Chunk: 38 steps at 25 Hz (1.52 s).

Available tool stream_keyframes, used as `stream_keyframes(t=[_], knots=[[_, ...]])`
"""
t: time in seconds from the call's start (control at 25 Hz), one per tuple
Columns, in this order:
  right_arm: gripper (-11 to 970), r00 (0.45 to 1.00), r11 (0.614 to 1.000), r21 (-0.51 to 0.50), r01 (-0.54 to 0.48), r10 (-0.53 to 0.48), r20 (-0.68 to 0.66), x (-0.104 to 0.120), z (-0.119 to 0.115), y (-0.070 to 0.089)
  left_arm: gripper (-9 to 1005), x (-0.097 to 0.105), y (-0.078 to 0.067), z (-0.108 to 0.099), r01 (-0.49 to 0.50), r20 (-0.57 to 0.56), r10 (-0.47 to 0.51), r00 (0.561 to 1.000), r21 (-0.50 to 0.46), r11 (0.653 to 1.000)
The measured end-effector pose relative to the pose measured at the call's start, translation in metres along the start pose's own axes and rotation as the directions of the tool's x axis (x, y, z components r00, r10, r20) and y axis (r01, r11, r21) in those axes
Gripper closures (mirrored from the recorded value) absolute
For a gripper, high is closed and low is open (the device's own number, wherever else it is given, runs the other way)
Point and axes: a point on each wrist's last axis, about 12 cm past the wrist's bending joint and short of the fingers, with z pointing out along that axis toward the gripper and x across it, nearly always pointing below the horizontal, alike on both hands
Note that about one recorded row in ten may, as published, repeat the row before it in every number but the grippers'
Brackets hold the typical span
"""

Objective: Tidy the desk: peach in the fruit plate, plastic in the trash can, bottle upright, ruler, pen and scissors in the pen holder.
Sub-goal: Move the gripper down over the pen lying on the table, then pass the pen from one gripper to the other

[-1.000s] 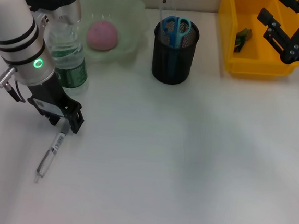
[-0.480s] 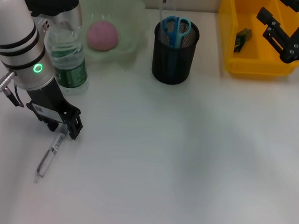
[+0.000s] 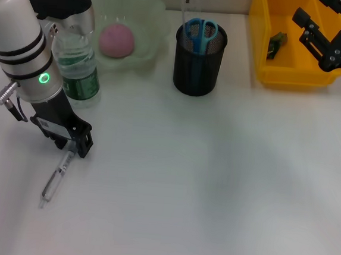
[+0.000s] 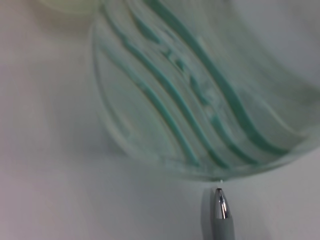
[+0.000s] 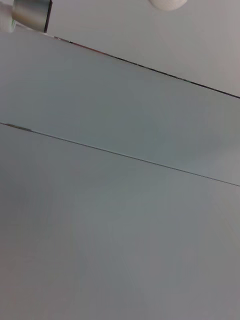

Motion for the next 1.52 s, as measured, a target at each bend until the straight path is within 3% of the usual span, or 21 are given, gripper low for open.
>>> stream_keyframes(t=[0.08,0.28,0.52,1.08,1.52], knots=[[462,1.0,1.0,0.001,0.0,0.0,0.0,0.0,0.0,0.0,474,0.0,0.0,0.0,0.0,0.001,0.0,1.0,0.0,1.0],[462,1.0,1.0,0.002,0.0,0.0,-0.001,0.0,0.0,0.0,631,0.0,0.0,0.0,-0.001,0.002,0.001,1.0,-0.001,1.0],[461,1.0,1.0,0.005,0.001,-0.001,-0.005,0.0,0.0,-0.001,664,-0.001,0.0,0.0,-0.002,0.01,0.002,1.0,-0.003,1.0],[461,1.0,1.0,0.005,0.001,-0.001,-0.004,0.0,0.001,-0.001,849,-0.004,-0.002,-0.002,-0.014,0.015,0.014,1.0,-0.007,1.0],[462,1.0,1.0,0.018,0.001,-0.001,-0.002,0.0,0.0,-0.003,861,-0.006,-0.005,-0.014,-0.03,0.026,0.031,0.999,-0.007,1.0]])
